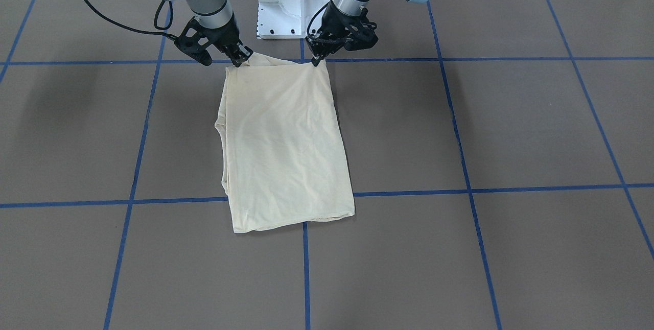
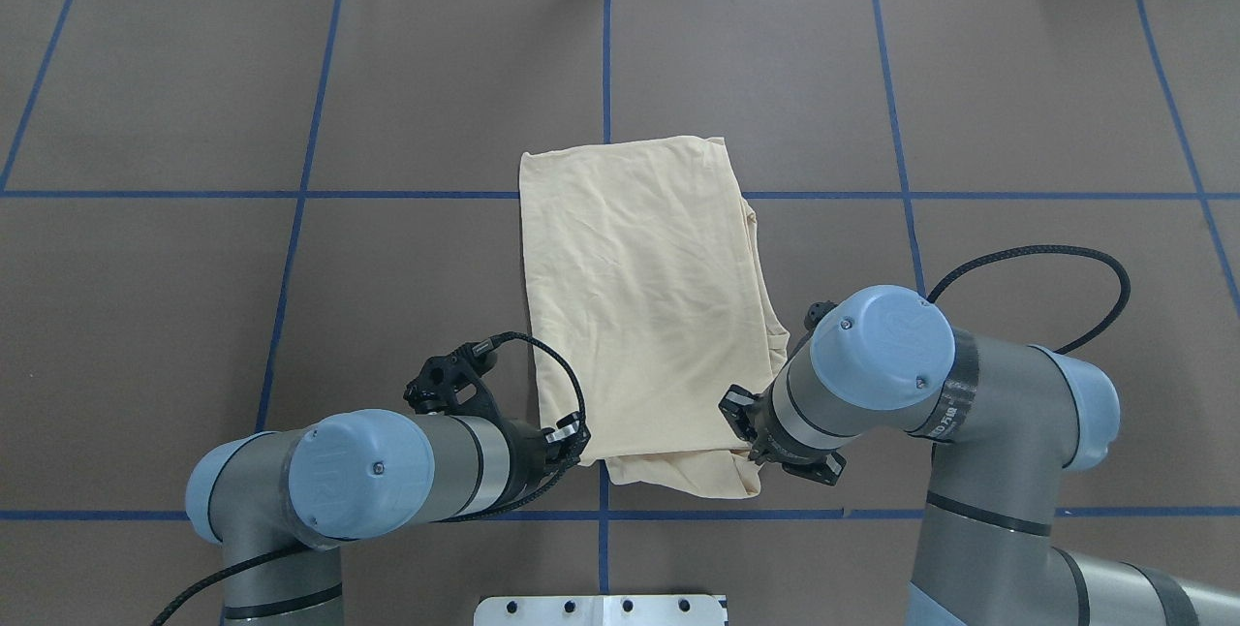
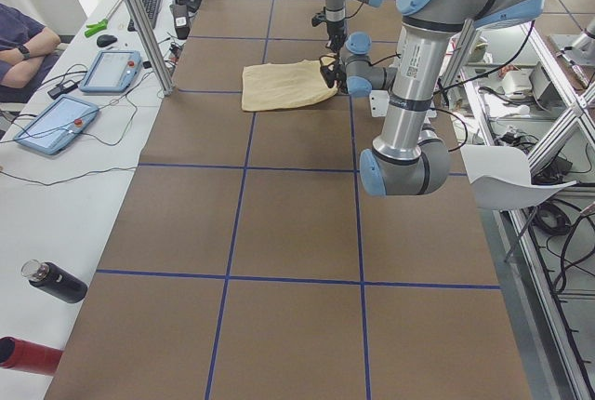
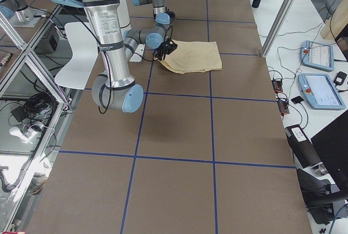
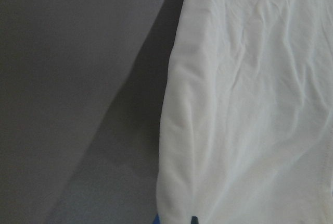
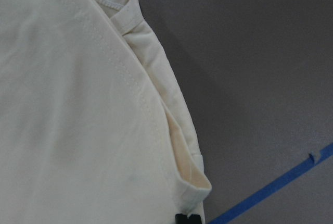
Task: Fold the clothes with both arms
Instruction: 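Lift the near edge with both grippers and fold it away from the robot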
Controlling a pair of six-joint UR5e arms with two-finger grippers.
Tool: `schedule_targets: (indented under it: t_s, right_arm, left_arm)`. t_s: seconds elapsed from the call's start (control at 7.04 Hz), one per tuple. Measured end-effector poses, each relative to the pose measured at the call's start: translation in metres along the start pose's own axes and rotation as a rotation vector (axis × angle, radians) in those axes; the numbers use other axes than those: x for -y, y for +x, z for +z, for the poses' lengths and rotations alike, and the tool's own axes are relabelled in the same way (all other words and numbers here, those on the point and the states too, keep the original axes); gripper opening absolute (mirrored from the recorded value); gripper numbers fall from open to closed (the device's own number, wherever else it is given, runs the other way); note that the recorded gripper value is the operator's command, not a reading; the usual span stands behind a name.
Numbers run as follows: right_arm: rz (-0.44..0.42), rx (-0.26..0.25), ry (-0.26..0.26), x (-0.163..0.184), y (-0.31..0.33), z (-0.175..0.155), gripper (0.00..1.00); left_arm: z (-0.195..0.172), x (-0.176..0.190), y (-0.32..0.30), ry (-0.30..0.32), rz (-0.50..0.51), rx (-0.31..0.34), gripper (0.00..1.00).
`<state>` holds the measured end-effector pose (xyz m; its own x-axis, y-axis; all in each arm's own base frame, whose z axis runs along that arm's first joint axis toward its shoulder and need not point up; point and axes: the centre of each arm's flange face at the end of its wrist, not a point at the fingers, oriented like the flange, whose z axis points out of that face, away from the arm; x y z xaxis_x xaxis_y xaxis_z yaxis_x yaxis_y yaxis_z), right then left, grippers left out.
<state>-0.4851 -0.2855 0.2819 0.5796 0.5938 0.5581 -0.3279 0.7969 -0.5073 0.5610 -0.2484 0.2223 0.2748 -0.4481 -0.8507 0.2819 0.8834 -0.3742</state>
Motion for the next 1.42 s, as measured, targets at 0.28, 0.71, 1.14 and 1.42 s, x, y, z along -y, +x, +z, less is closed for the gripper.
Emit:
schedule_targets:
  t_s: [0.28, 0.71, 1.14, 1.42]
  right_arm:
    - [-0.003, 0.026, 0.001, 0.013, -0.009, -0.014, 0.0]
    - [-0.002, 0.114, 0.072, 0.07, -0.038, -0.059, 0.0]
    - [0.045, 0.173, 0.132, 0.124, -0.103, -0.083, 0.0]
    - [0.08, 0.216, 0.158, 0.175, -0.128, -0.093, 0.0]
  left_arm:
    - [-0.025, -0.008, 0.007, -0.029, 0.004, -0.039, 0.0]
    - [-0.06, 0.035, 0.037, 0.029, 0.013, -0.106, 0.0]
    - [-0.074, 0.131, 0.083, 0.168, 0.047, -0.14, 0.0]
    - [-0.049, 0.195, 0.106, 0.229, 0.063, -0.115, 0.0]
